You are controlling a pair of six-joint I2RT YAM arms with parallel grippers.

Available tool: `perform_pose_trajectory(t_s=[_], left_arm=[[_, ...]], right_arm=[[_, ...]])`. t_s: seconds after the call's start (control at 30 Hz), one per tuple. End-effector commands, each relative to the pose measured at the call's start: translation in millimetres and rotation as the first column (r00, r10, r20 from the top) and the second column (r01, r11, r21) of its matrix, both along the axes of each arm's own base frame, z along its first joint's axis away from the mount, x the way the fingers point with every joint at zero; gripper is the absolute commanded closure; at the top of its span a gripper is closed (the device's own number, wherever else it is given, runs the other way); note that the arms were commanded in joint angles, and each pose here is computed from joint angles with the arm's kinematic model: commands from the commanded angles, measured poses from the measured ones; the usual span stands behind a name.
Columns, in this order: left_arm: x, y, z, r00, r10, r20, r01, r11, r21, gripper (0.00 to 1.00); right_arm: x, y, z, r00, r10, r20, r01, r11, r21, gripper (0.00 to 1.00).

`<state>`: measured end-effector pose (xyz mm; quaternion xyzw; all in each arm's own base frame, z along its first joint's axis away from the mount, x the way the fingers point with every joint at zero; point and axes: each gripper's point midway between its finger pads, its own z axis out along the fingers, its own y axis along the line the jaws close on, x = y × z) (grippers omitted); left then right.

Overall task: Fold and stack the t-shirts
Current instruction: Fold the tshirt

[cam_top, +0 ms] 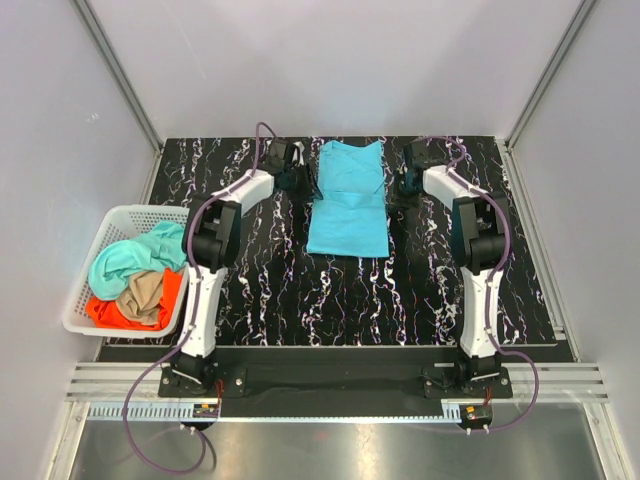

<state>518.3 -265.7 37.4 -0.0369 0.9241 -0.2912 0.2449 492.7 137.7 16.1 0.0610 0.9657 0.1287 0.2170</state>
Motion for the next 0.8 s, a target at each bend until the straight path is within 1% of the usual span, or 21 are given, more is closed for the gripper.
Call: perform_pose_trajectory(t_s=[0.0,0.07,0.1,0.17,0.2,0.23,0.27,0.3,0.33,0.37,0.4,0.43,0.47,0.5,0.53,0.63,0.77], left_arm=[[7.7,2.1,18.5,0.999,-0.017,0.03,0.018,1.0,-0.007,0.57],[2.9,-2.6,34.9,0.998,-0.051,0.03,0.052,0.998,-0.038,0.55],[-1.0,-2.9,52.2,0.997,-0.065,0.049,0.068,0.997,-0.046,0.53],[-10.7,-2.1,64.6,0.995,-0.082,0.055,0.085,0.995,-0.055,0.5],[-16.2,1.1,83.4,0.993,-0.09,0.081,0.094,0.994,-0.047,0.49],[-23.4,6.2,83.2,0.994,-0.089,0.07,0.092,0.995,-0.032,0.48],[-29.7,10.7,97.9,0.993,-0.084,0.087,0.086,0.996,-0.018,0.47],[-39.0,17.5,95.8,0.995,-0.074,0.06,0.074,0.997,0.008,0.45],[-51.3,26.2,81.2,0.998,-0.058,0.021,0.057,0.998,0.04,0.44],[-60.9,29.4,76.6,0.998,-0.055,0.003,0.055,0.998,0.044,0.44],[-67.6,27.6,88.4,0.998,-0.053,0.03,0.053,0.999,0.013,0.43],[-90.0,31.7,64.1,0.998,-0.052,-0.037,0.053,0.998,0.016,0.43],[-99.6,31.5,70.2,0.998,-0.054,-0.028,0.054,0.999,-0.001,0.43],[-116.1,28.4,54.0,0.996,-0.068,-0.056,0.067,0.998,-0.017,0.43],[-122.6,26.4,51.9,0.995,-0.077,-0.058,0.076,0.997,-0.02,0.43],[-142.6,20.9,38.9,0.991,-0.108,-0.076,0.108,0.994,-0.007,0.43],[-155.2,11.5,24.2,0.987,-0.133,-0.09,0.131,0.991,-0.02,0.45]], right_arm=[[5.7,-5.6,10.9,0.999,-0.027,0.041,0.028,0.999,-0.028,0.91],[4.5,-7.2,22.4,0.998,-0.031,0.05,0.033,0.999,-0.033,0.91],[5.8,-8.5,35.3,0.997,-0.037,0.071,0.039,0.999,-0.035,0.9],[1.0,-10.0,51.1,0.997,-0.04,0.068,0.042,0.998,-0.038,0.86],[-2.0,-8.2,66.9,0.996,-0.039,0.082,0.041,0.999,-0.02,0.84],[-10.9,-8.3,69.6,0.997,-0.038,0.064,0.039,0.999,-0.015,0.75],[-17.1,-6.5,73.5,0.998,-0.039,0.058,0.039,0.999,-0.002,0.72],[-23.5,-3.1,89.6,0.997,-0.029,0.078,0.027,0.999,0.031,0.69],[-37.8,-2.7,80.9,0.999,-0.023,0.042,0.021,0.999,0.036,0.64],[-45.3,-0.8,82.0,0.999,-0.019,0.035,0.017,0.998,0.054,0.61],[-54.9,8.1,91.3,0.999,0.008,0.039,-0.012,0.994,0.107,0.58],[-68.0,10.8,81.4,1.0,0.027,0.013,-0.029,0.991,0.128,0.56],[-74.3,12.5,80.2,0.999,0.035,0.009,-0.036,0.988,0.147,0.52],[-81.2,15.2,84.2,0.999,0.046,0.016,-0.048,0.985,0.166,0.52],[-90.4,14.9,73.5,0.999,0.054,0.001,-0.053,0.984,0.171,0.51],[-104.2,17.4,64.0,0.996,0.093,-0.004,-0.09,0.977,0.195,0.49],[-110.6,18.1,47.1,0.992,0.124,-0.028,-0.117,0.974,0.193,0.5]])
